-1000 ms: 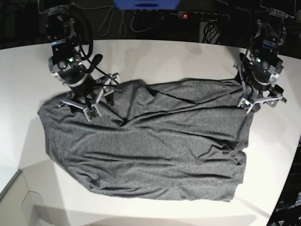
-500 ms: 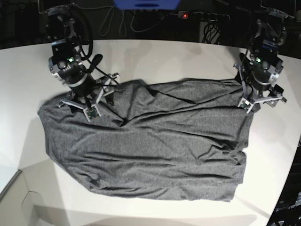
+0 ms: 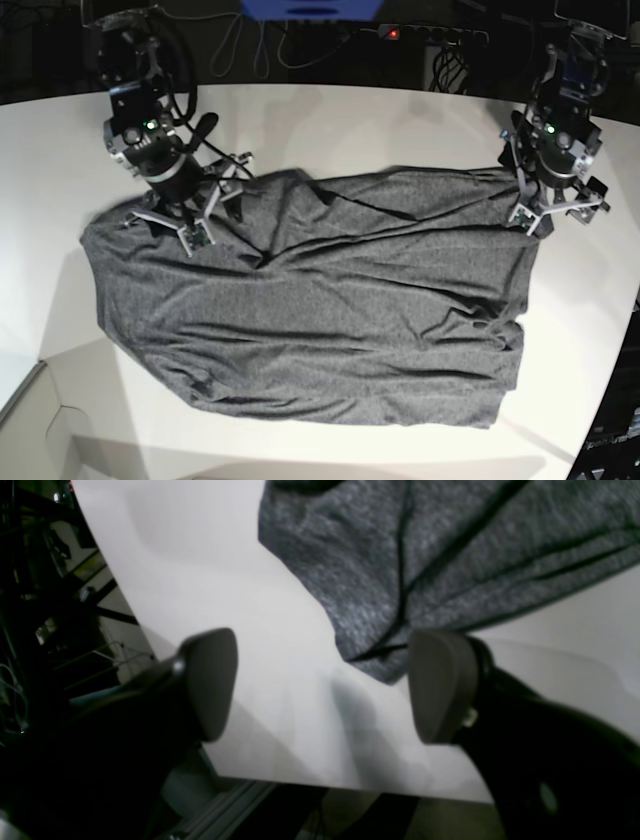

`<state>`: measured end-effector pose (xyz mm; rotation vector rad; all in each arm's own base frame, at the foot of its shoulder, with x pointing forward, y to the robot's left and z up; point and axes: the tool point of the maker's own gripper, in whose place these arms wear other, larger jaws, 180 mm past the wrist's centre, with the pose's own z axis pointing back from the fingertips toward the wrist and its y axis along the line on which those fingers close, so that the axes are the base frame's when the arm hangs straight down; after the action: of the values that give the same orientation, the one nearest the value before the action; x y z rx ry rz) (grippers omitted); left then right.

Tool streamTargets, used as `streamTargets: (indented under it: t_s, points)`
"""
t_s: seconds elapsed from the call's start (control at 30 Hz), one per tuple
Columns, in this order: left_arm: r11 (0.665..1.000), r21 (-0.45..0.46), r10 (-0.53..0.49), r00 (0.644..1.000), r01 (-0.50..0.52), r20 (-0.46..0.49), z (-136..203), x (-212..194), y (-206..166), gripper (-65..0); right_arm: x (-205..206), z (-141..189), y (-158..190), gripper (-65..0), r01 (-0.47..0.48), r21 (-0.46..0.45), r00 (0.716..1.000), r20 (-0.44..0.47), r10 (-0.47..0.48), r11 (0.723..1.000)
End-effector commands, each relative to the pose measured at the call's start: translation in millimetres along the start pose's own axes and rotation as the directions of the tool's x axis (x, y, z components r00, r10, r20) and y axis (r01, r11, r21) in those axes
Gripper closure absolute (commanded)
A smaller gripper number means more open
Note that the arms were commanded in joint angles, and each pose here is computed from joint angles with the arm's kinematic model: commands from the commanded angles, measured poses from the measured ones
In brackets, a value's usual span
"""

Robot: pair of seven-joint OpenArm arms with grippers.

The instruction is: Layout the t-shirt on the table in an organized manner, then fold the t-shirt properly

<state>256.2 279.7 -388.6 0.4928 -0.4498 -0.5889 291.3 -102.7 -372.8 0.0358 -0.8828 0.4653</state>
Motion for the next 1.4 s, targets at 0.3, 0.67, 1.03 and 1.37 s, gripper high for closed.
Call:
streamTargets:
  t_s: [0.3, 0.67, 1.03, 1.37]
  points:
    - [0.998, -0.016, -0.066, 0.995, 0.067, 0.076, 9.4, 15.6, -7.1, -51.6, 15.8, 1.8, -3.9, -39.7, -0.009, -0.005, 0.999, 0.053, 0.01, 1.0]
    - [0.988, -0.088, -0.129, 0.992, 0.13, 0.018, -6.6, -4.9, -22.9, -51.6, 15.8, 1.8, -3.9, -39.7, -0.009, -0.005, 0.999, 0.053, 0.01, 1.0]
    - [0.984, -0.141, -0.114, 0.993, 0.112, -0.005, -24.6, -24.5, -36.8, -48.0, 14.2, 2.1, 0.6, -39.7, -0.012, 0.005, 0.999, 0.05, 0.012, 1.0]
    - [0.985, -0.152, -0.089, 0.996, 0.086, -0.016, -32.8, -20.2, -42.1, -24.6, 19.2, 15.1, 17.8, -41.7, -0.131, 0.06, 0.988, 0.094, 0.125, 0.99]
